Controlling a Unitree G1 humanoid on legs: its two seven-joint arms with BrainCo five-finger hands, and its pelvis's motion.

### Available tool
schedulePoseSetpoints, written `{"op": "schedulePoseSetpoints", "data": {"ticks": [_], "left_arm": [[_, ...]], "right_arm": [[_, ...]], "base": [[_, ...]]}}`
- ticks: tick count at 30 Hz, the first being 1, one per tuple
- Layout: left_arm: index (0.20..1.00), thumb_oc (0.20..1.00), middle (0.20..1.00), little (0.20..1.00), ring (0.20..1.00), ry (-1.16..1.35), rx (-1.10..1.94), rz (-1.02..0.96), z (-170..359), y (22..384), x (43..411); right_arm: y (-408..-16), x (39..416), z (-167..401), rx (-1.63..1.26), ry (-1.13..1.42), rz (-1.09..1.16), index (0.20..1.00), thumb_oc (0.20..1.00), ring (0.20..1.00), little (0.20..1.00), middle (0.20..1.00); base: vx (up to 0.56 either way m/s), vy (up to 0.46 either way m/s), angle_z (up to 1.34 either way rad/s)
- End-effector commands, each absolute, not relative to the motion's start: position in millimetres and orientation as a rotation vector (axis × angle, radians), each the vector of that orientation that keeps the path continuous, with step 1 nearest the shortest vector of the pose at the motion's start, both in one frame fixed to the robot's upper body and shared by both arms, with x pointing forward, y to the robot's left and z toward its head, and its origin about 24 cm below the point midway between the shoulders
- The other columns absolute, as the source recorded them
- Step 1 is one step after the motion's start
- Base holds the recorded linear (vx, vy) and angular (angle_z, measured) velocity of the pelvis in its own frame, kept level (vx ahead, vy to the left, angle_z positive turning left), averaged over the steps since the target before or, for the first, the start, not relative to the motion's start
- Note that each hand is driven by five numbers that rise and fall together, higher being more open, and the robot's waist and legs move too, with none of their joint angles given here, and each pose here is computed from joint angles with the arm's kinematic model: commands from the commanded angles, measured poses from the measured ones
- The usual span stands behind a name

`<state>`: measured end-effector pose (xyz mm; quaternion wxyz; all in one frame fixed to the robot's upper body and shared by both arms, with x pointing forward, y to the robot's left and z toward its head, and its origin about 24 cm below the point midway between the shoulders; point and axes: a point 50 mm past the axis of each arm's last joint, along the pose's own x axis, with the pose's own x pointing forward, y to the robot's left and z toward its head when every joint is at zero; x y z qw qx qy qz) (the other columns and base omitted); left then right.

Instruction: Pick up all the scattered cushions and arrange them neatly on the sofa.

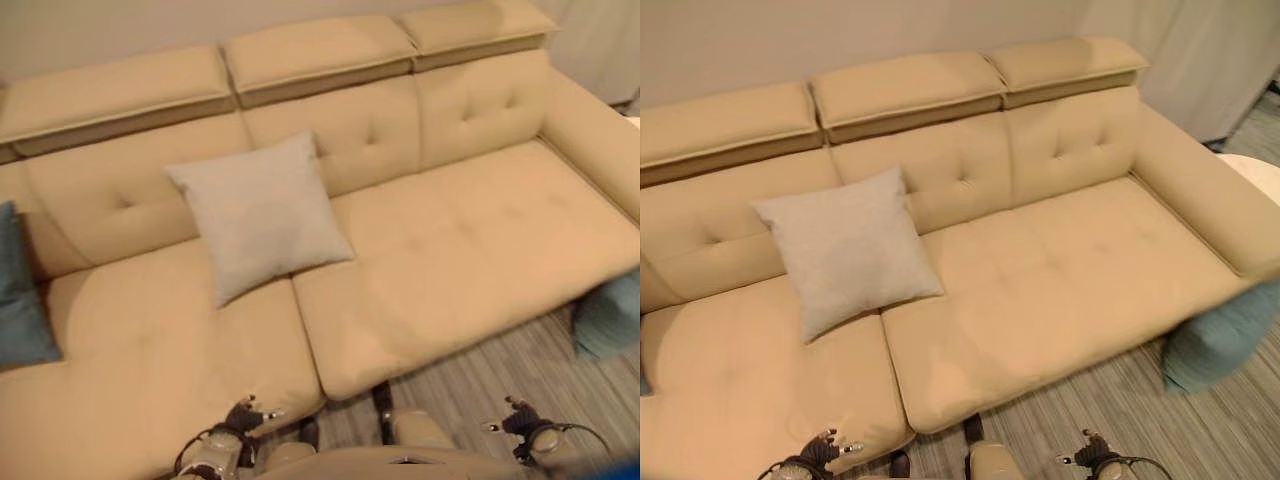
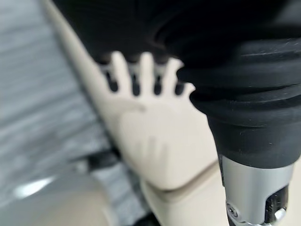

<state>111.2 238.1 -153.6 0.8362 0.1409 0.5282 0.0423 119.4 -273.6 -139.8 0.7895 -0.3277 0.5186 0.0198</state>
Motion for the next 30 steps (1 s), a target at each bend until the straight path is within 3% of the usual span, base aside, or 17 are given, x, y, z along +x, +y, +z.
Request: {"op": "schedulePoseSetpoints", "data": {"ticks": [1, 12, 21, 30], "left_arm": [[1.000, 1.000, 1.000, 1.000, 1.000, 1.102, 0.369, 0.160, -145, 267, 111], [1.000, 1.000, 1.000, 1.000, 1.000, 1.136, 0.345, 0.153, -150, 260, 101], [1.000, 1.000, 1.000, 1.000, 1.000, 1.095, 0.339, 0.048, -153, 234, 115], [1.000, 1.000, 1.000, 1.000, 1.000, 1.065, 0.304, 0.134, -148, 244, 125]], "right_arm": [[-273, 128, -138, -0.758, 1.102, 0.056, 1.000, 1.000, 1.000, 1.000, 1.000], [-267, 114, -145, -0.721, 1.139, 0.044, 1.000, 1.000, 1.000, 1.000, 1.000], [-275, 91, -149, -0.720, 1.217, 0.013, 1.000, 1.000, 1.000, 1.000, 1.000], [-277, 116, -141, -0.706, 1.151, -0.032, 1.000, 1.000, 1.000, 1.000, 1.000]], "base": [[-0.38, 0.153, -1.67], [-0.12, -0.050, -0.95], [-0.04, -0.061, -0.32], [-0.08, 0.138, -0.85]]}}
